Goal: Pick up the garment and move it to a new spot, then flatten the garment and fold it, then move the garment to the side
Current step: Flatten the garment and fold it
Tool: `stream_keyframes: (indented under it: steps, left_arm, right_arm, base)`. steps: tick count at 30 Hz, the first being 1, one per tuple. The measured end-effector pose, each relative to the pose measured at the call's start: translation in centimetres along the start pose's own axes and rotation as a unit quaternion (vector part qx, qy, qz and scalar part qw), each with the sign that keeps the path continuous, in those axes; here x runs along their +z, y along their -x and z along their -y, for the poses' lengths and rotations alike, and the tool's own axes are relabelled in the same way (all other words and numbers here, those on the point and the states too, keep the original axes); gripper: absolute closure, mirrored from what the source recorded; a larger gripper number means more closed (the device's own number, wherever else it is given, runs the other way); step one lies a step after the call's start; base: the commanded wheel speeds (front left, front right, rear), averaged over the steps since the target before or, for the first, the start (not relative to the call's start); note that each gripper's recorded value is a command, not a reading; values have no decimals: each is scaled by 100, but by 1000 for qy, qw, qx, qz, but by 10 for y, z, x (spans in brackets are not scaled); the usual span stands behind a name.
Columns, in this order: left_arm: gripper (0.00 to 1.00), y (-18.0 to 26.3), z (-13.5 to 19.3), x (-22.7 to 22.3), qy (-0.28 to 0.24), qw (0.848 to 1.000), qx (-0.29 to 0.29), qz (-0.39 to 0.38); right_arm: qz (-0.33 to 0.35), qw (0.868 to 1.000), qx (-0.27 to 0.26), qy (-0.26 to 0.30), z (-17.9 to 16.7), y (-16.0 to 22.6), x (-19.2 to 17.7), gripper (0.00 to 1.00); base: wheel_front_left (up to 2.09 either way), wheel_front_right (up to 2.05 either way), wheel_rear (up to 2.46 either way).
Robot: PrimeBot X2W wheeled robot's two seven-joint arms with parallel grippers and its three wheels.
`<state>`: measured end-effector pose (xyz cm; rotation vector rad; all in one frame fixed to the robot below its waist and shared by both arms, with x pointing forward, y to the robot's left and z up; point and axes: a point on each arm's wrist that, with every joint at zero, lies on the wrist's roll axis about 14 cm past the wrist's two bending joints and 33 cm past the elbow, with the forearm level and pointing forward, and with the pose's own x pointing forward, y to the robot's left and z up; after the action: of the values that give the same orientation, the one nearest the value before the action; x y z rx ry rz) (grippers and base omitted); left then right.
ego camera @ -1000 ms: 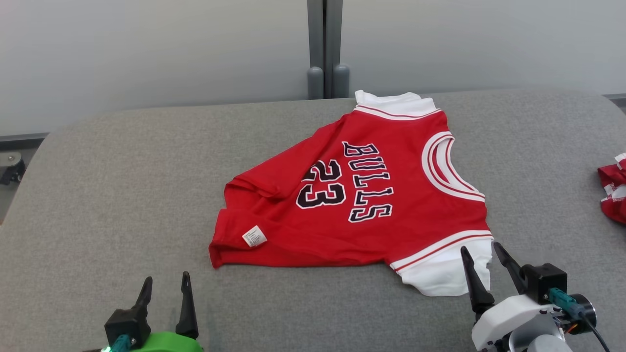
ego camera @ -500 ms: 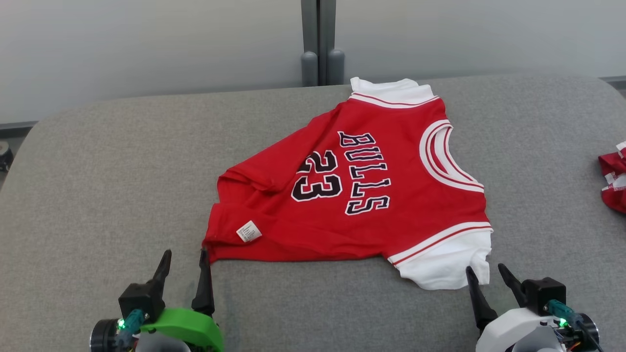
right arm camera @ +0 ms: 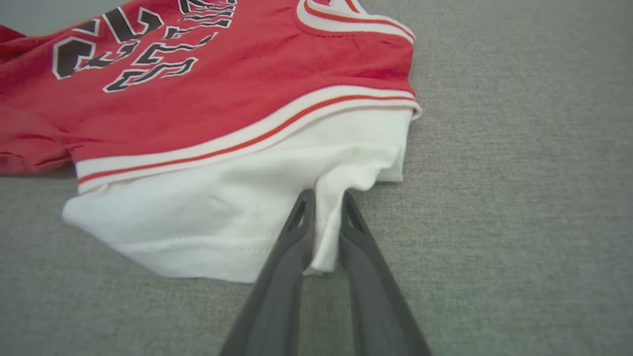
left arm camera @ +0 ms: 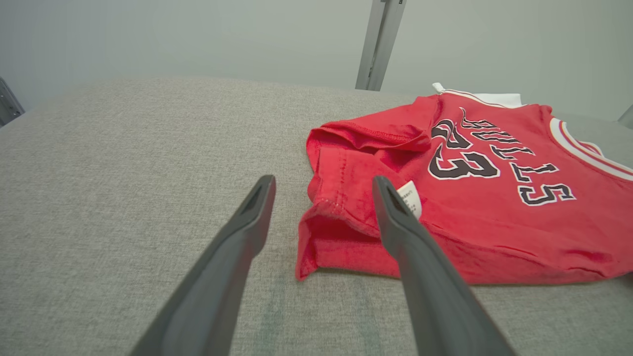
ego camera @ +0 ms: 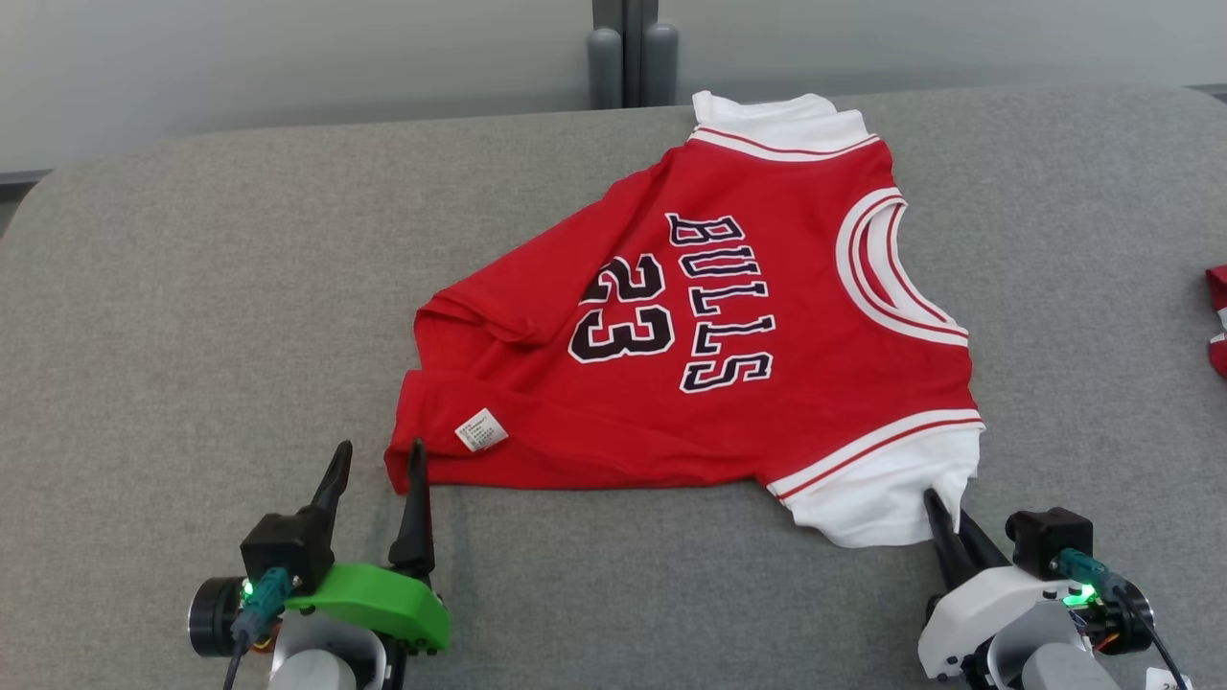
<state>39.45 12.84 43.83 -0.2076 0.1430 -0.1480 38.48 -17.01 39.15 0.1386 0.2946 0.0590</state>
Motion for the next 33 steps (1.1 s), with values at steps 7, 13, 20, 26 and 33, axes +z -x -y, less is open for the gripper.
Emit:
stream_keyframes:
  steps: [7,13,20,26,33]
  left_arm:
    - [0,-4,6,1,14,1000,-12,2]
    - [0,-6,14,-4,29,999,-27,-4]
    - [0,-14,14,-18,39,998,-31,-29]
    - [0,-27,3,-18,40,999,-17,-31]
    - [22,-27,6,-24,37,998,-22,-43]
  right_arm:
    - [4,1000,-11,-8,7,-2,2,100]
    - [7,1000,-14,-9,9,-1,3,100]
    - [7,1000,-14,-11,9,-2,3,100]
    - [4,1000,-14,-11,10,-3,1,100]
    - [4,1000,-12,-10,9,-3,0,100]
  base:
    - [0,0,0]
    - [0,0,0]
    - [0,0,0]
    - [0,0,0]
    - [0,0,0]
